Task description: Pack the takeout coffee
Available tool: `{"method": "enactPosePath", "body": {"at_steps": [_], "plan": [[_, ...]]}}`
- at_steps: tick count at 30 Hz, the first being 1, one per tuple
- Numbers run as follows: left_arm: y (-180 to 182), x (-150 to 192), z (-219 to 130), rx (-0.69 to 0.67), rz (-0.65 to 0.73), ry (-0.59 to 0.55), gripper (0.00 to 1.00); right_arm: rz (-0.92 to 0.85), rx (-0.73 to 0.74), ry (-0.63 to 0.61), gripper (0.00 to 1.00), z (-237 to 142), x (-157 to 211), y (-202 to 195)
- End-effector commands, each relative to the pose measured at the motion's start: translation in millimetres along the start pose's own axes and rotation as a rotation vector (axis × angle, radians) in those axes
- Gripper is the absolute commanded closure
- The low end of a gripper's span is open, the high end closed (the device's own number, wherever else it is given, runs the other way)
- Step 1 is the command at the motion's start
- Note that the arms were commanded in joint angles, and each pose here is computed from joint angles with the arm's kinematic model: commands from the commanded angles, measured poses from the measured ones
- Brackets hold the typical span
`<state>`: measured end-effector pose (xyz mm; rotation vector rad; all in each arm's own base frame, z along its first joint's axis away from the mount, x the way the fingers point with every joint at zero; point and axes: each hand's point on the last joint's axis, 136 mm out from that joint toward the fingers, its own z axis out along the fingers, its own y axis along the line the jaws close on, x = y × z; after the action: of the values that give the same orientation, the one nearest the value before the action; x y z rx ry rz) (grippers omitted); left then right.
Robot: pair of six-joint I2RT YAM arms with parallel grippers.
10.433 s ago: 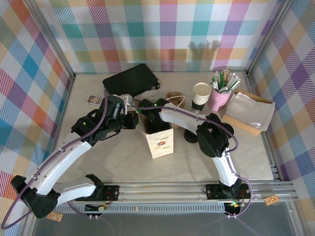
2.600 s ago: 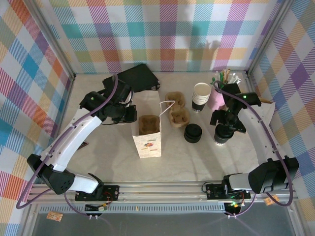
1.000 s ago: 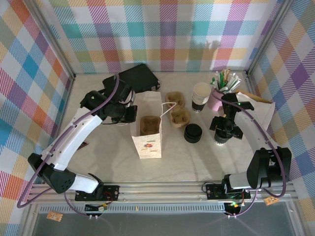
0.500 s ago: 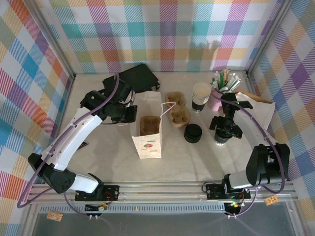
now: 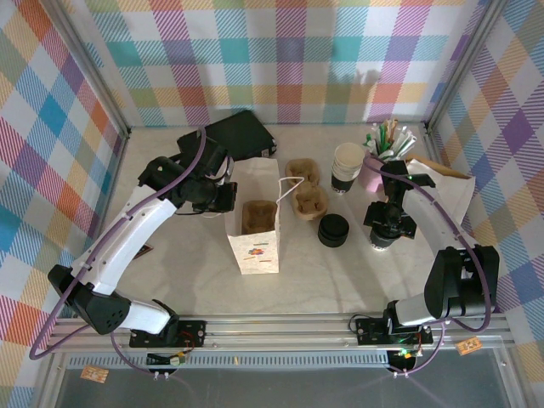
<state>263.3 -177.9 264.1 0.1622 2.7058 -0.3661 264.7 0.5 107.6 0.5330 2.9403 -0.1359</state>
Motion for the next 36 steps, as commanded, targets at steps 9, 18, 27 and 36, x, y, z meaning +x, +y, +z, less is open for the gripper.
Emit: {"method": "enactPosePath", "body": {"at_steps": [9,18,27,36], "plan": [[2,6,-1,0.000,0.004,0.032,1.00,-0.018,-0.004,-0.010,0.20,-4,-1,-3],[-1,4,-1,0.012,0.021,0.028,1.00,-0.050,-0.012,-0.050,0.24,-27,-5,-6],[-2,7,-3,0.021,0.057,0.023,1.00,-0.110,-0.031,-0.087,0.25,-80,-15,6],[-4,14,-15,0.014,0.092,0.012,1.00,-0.218,-0.083,-0.133,0.26,-152,-23,51]]}}
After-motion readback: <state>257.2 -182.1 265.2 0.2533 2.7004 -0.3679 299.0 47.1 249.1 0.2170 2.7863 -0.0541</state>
